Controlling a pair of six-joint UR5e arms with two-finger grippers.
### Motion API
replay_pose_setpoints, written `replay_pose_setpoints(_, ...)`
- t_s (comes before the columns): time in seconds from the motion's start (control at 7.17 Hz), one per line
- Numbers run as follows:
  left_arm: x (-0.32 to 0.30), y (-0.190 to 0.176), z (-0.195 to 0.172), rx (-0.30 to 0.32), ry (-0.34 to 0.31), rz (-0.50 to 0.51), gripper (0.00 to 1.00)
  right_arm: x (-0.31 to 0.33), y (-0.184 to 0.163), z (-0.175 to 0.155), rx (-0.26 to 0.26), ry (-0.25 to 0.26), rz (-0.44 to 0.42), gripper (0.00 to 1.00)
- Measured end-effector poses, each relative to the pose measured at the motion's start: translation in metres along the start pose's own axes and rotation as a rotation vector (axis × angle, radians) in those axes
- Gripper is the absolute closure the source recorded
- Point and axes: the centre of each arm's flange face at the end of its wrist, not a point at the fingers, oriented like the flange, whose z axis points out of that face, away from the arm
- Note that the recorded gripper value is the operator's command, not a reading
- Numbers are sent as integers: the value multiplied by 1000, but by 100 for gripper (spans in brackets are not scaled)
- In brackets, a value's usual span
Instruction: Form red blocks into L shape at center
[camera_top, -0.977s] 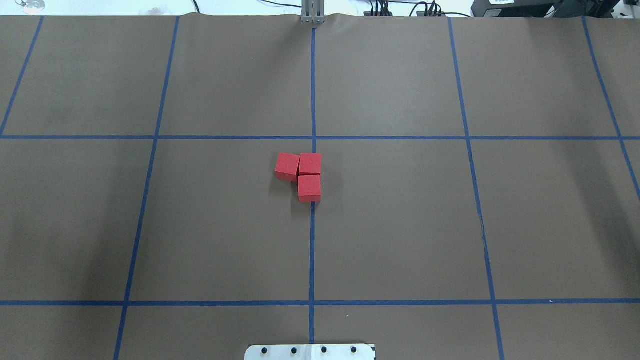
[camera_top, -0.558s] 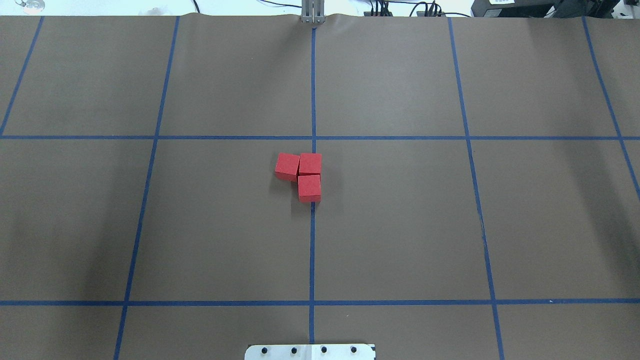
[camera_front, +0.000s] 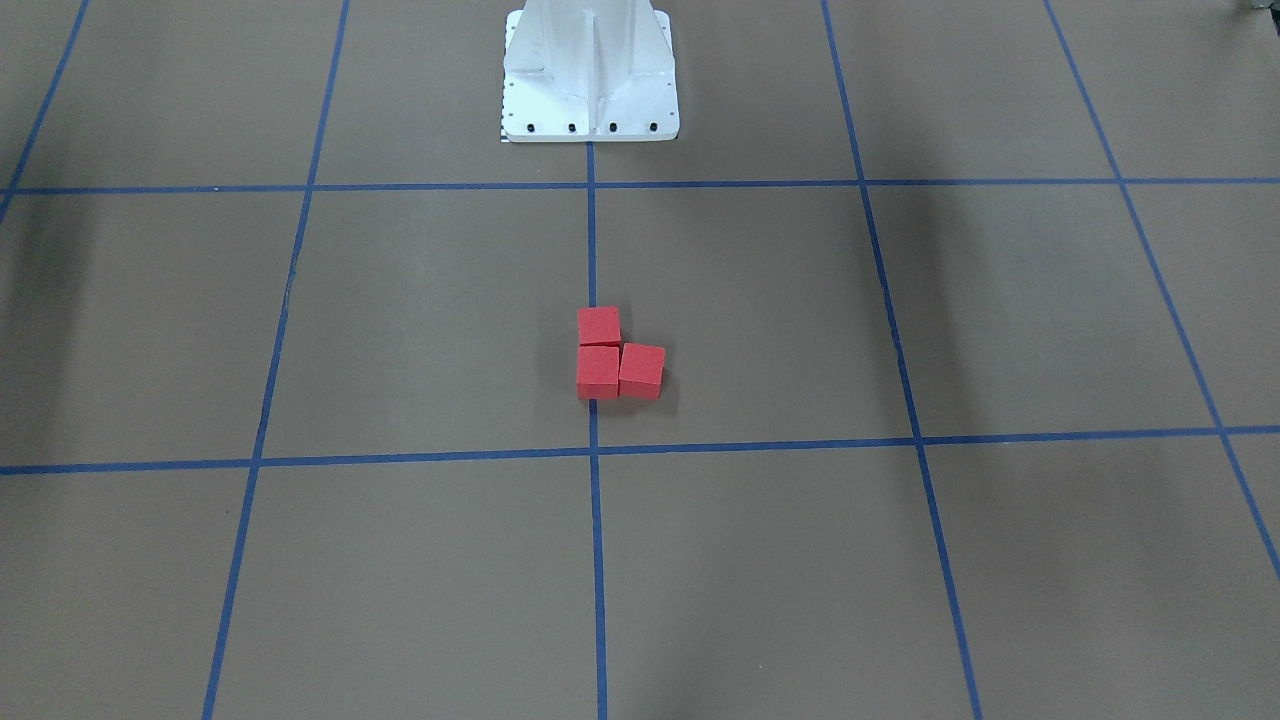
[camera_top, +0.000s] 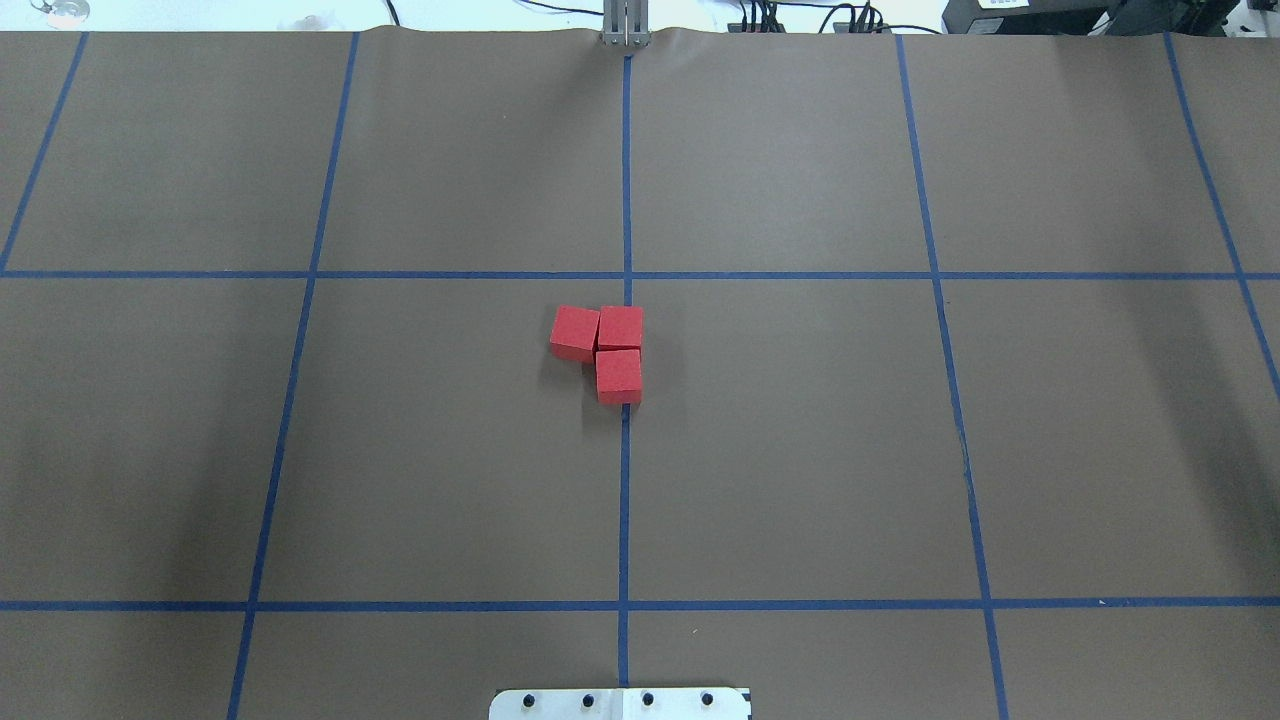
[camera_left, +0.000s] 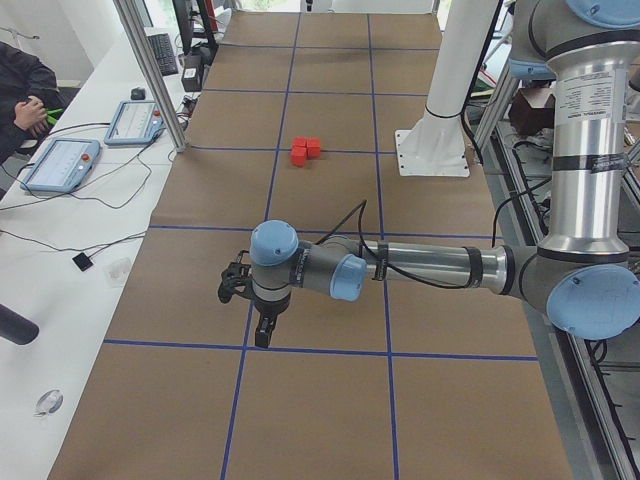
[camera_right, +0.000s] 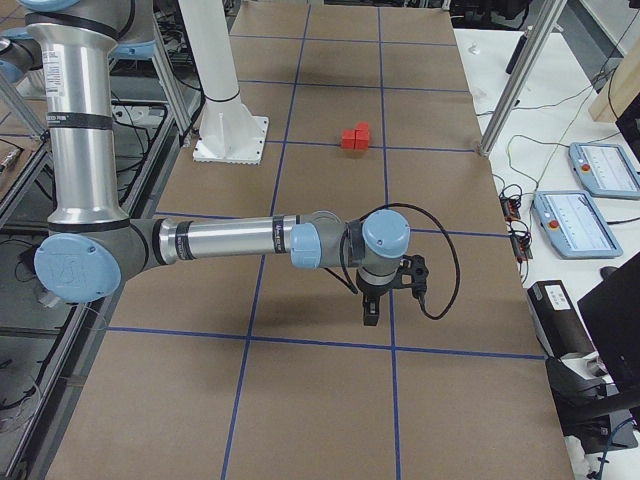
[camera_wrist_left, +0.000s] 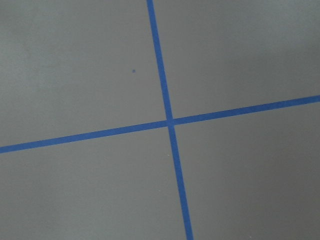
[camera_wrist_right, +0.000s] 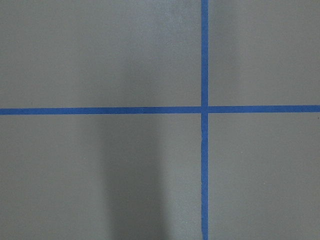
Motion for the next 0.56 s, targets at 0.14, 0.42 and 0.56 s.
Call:
replay_pose_setpoints(0.14, -2, 1, 1, -1, -9, -3, 0, 2, 0, -2, 5, 5, 2, 1)
replay_pose_setpoints(0.42, -4, 1, 3, -5, -15, -10, 0, 9, 1, -17, 35, 10, 14, 1)
replay_pose_setpoints(0.56, -4, 1, 3, -5, -15, -11, 0, 12, 1, -24, 48, 10, 20, 1)
